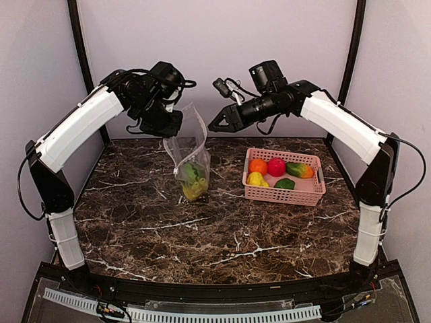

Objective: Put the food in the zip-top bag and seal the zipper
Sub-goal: Adjust the zipper food storage bag at the center of the board, then pick up the fake vegetable from the bin.

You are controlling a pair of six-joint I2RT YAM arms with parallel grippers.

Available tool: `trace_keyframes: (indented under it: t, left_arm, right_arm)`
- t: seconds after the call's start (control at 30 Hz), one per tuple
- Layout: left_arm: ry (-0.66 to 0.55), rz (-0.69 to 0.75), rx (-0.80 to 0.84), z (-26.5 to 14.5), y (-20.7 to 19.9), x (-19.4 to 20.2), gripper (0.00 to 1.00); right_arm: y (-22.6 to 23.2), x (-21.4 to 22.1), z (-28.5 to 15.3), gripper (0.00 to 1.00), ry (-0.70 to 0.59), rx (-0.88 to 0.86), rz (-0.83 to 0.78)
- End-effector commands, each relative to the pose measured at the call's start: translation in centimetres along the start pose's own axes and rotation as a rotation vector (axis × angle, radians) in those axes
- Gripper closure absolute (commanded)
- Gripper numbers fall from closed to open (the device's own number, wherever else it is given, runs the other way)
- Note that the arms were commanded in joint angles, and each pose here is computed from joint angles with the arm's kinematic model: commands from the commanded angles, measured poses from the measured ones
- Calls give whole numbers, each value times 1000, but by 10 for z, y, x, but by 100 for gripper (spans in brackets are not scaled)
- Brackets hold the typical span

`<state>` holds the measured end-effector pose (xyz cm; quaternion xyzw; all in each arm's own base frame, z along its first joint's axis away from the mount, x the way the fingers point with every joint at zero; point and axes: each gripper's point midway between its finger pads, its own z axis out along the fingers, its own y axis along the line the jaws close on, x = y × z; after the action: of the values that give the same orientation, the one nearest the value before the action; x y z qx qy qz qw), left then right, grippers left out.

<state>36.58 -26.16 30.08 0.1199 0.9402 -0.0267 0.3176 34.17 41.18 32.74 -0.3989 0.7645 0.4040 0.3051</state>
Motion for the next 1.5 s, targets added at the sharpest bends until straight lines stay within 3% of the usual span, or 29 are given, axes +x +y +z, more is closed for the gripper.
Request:
trace_keyframes:
  t: [0.0, 0.17, 0.33, 0.63, 0.9, 1.13, 1.47]
  left_arm:
    - [-67, 12, 11, -30, 11, -7, 99]
    - [-72, 18, 102, -22, -8, -11, 99]
    - [-98, 34, 188, -22, -26, -17, 99]
    - [-118, 102, 343, -8, -57, -15, 99]
    - [-98, 203, 487, 3, -85, -5, 99]
    - [-90, 193, 565, 5, -91, 3, 99]
    - [-159, 163, 588, -8, -76, 8, 99]
  right_arm:
    - [43, -18, -16, 52, -51, -131, -95]
    - [36, -23, -51, 40, -89, -29, -201]
    - [-20, 4, -85, 37, -54, 109, -217]
    - [-117, 126, -105, 39, 267, 280, -212]
    - [-181, 200, -116, 37, 474, 352, -152]
    - [-196, 231, -108, 32, 605, 319, -78]
    - [-213, 245, -110, 29, 714, 308, -194]
